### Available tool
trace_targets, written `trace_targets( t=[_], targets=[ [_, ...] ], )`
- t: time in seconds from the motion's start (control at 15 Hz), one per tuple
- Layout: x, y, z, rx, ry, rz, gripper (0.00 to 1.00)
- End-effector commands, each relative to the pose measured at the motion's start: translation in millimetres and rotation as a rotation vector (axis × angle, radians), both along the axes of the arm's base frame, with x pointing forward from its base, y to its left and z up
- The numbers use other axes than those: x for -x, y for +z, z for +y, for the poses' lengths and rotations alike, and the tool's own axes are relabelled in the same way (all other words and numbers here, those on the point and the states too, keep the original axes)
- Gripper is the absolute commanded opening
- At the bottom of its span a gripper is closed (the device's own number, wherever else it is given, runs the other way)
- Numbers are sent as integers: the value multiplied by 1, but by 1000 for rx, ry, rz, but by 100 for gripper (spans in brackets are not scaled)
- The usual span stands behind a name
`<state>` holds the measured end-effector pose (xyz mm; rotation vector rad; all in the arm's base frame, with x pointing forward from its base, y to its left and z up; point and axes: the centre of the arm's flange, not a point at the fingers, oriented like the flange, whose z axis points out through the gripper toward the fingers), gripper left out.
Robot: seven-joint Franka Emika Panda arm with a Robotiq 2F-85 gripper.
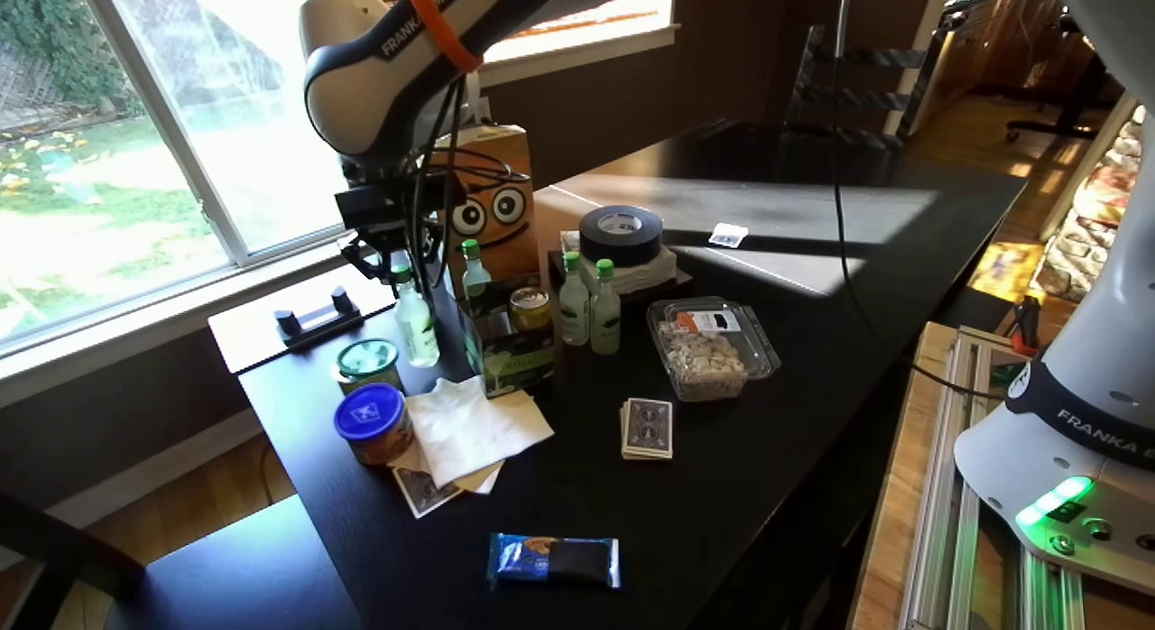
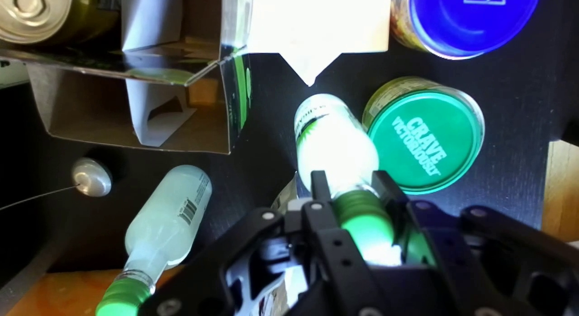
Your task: Remove the two bottles from the caddy
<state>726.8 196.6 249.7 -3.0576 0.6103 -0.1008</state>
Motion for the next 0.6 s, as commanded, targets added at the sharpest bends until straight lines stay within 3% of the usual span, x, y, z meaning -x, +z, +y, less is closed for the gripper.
trace_targets(
  t=[0.0,0.47,0.53],
  targets=[
    [-14,-7,3,-23,-4,-25,7],
    [-14,-22,3,-28,-8,-2,7],
    [-14,-23,4,-30,-10,-1,54]
  ],
)
